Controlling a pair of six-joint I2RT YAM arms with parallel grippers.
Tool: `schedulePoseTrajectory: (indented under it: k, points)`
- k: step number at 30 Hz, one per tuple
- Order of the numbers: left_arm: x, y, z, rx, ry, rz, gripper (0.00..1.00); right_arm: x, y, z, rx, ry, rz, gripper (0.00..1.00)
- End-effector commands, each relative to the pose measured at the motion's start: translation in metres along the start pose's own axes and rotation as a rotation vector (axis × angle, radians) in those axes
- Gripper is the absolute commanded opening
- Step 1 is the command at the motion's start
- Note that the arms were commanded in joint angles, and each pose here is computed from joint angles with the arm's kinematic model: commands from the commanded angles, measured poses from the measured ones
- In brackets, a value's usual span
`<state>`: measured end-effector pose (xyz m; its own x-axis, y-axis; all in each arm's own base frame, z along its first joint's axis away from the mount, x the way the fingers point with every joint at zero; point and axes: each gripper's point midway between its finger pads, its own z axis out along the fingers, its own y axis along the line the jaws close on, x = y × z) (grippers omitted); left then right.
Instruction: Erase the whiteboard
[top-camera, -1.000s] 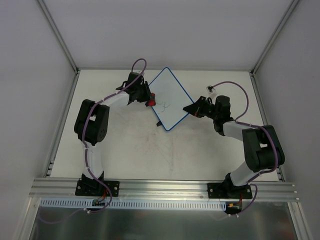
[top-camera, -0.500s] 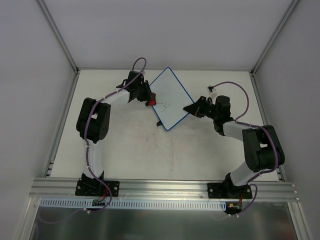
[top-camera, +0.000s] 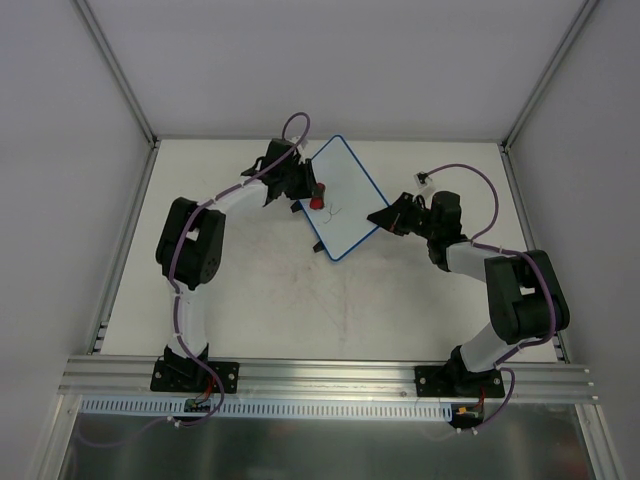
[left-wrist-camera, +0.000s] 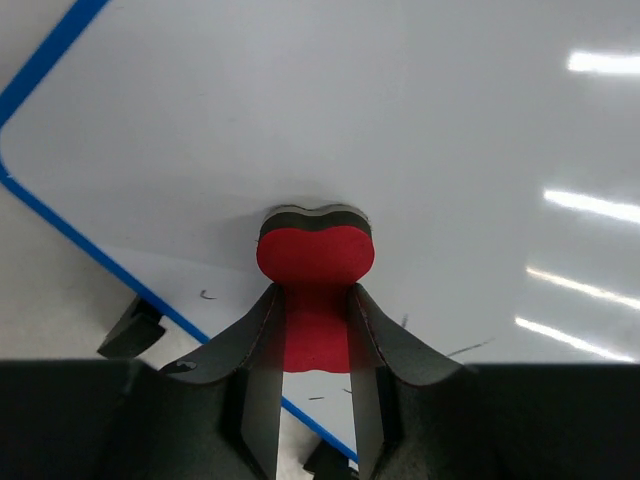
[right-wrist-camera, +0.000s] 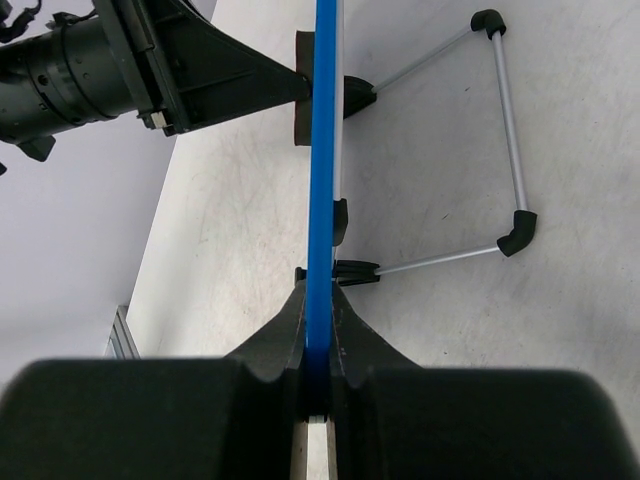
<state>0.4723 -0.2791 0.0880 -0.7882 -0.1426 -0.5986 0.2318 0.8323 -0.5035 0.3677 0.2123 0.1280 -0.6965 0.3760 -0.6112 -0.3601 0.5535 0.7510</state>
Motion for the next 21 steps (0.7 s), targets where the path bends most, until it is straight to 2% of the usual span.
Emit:
schedulePoseTrajectory:
  k: [1,13,21]
  points:
    - [0.044,-0.092,0.003,0.261,0.104,0.164,0.0,0.013,0.024,0.006,-0.121,0.077,-0.102,0.0]
    - [0.063,-0.127,-0.008,0.294,0.076,0.393,0.0,0.013,0.023,0.007,-0.122,0.079,-0.096,0.0]
    - [0.05,-0.101,0.001,0.124,0.006,0.399,0.0,0.013,0.023,0.006,-0.121,0.077,-0.096,0.0]
